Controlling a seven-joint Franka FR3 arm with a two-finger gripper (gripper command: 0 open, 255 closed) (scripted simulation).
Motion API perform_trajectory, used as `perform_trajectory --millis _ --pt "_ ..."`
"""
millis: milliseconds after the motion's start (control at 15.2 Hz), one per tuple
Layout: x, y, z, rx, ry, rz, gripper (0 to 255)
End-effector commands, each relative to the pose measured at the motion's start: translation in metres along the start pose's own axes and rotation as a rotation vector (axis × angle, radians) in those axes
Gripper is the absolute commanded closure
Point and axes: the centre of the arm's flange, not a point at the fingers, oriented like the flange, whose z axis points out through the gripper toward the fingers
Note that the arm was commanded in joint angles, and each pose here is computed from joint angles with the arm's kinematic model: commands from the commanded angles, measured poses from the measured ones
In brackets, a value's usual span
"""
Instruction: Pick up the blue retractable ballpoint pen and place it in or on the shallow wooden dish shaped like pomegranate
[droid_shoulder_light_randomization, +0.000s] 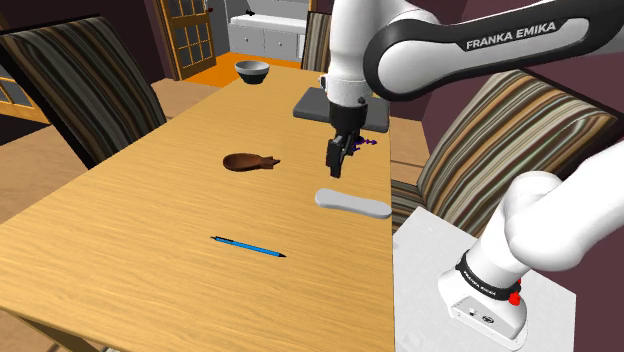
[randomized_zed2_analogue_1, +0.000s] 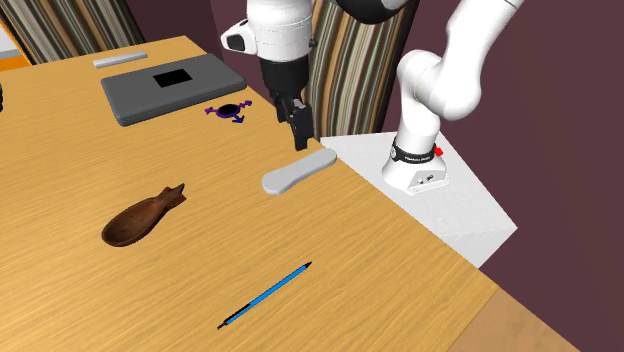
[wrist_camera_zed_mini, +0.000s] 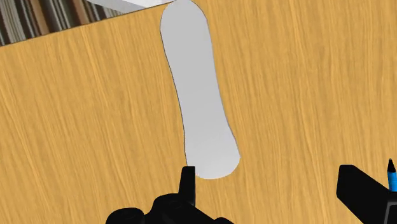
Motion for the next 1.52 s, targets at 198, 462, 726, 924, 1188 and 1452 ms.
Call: perform_trajectory --millis 198,462,726,924,1188,1452 --pt "0.035 -0.053 0.025 0.007 -0.009 -0.057 0" --pt "0.059 -0.096 0.044 0.012 -0.016 -0.103 0" --pt "0.082 -0.14 0.062 0.017 -0.023 -0.149 0" --pt "0.098 -0.173 0.076 0.02 -0.028 -0.183 0" --pt "0.111 -0.204 0.093 0.023 -0.032 -0.214 0" --pt "0.11 -0.204 0.114 0.023 -0.032 -0.214 0"
